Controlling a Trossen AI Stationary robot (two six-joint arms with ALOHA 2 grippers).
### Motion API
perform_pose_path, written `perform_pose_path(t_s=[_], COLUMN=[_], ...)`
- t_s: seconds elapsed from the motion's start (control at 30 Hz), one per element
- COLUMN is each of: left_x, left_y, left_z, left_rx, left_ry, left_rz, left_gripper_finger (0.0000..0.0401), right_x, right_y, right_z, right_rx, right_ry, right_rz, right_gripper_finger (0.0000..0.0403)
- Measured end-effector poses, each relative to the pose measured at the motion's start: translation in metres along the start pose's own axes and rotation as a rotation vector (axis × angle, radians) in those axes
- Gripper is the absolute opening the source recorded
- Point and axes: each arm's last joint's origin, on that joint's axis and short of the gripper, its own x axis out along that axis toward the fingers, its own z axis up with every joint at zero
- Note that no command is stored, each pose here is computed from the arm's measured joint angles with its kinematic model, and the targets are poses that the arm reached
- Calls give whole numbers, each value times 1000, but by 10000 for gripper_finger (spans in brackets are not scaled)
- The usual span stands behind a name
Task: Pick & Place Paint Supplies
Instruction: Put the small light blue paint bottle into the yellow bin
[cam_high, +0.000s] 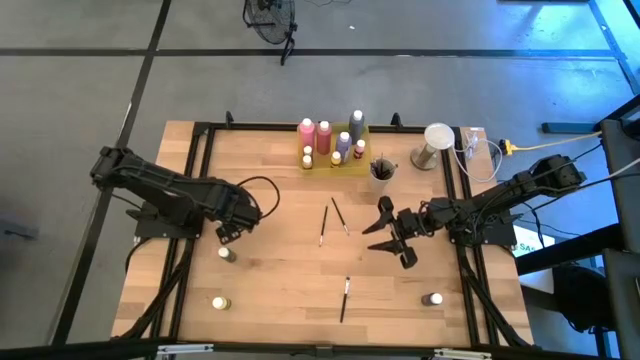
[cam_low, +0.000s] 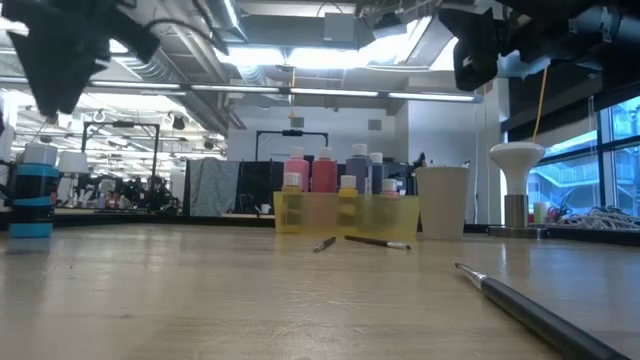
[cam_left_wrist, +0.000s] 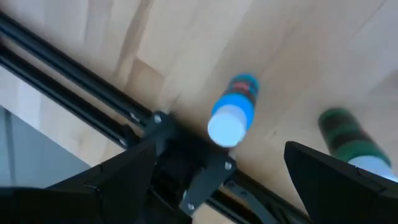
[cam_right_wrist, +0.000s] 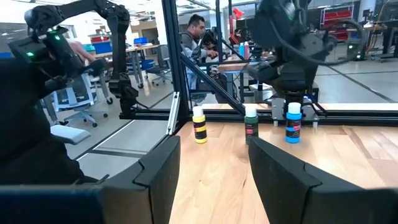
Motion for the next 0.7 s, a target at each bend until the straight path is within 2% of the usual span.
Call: perform_pose_path(t_s=[0.1,0.3,0.53,0.7], left_x=[8,12,13,14], left_y=[3,5,4,8], left_z=[0,1,10,12], left_rx=[-34,69,61,41], left_ry=[63,144,80,86], left_rz=[-16,-90,-150,-144], left_gripper_finger=[352,352,352,352], right_x=[0,0,0,0], right_y=[0,0,0,0], right_z=[0,0,0,0], right_rx=[0,0,-2,-2], right_ry=[0,-3,-3,0], right_rz=[1,-15,-17,-17], right_gripper_finger=[193,193,193,193])
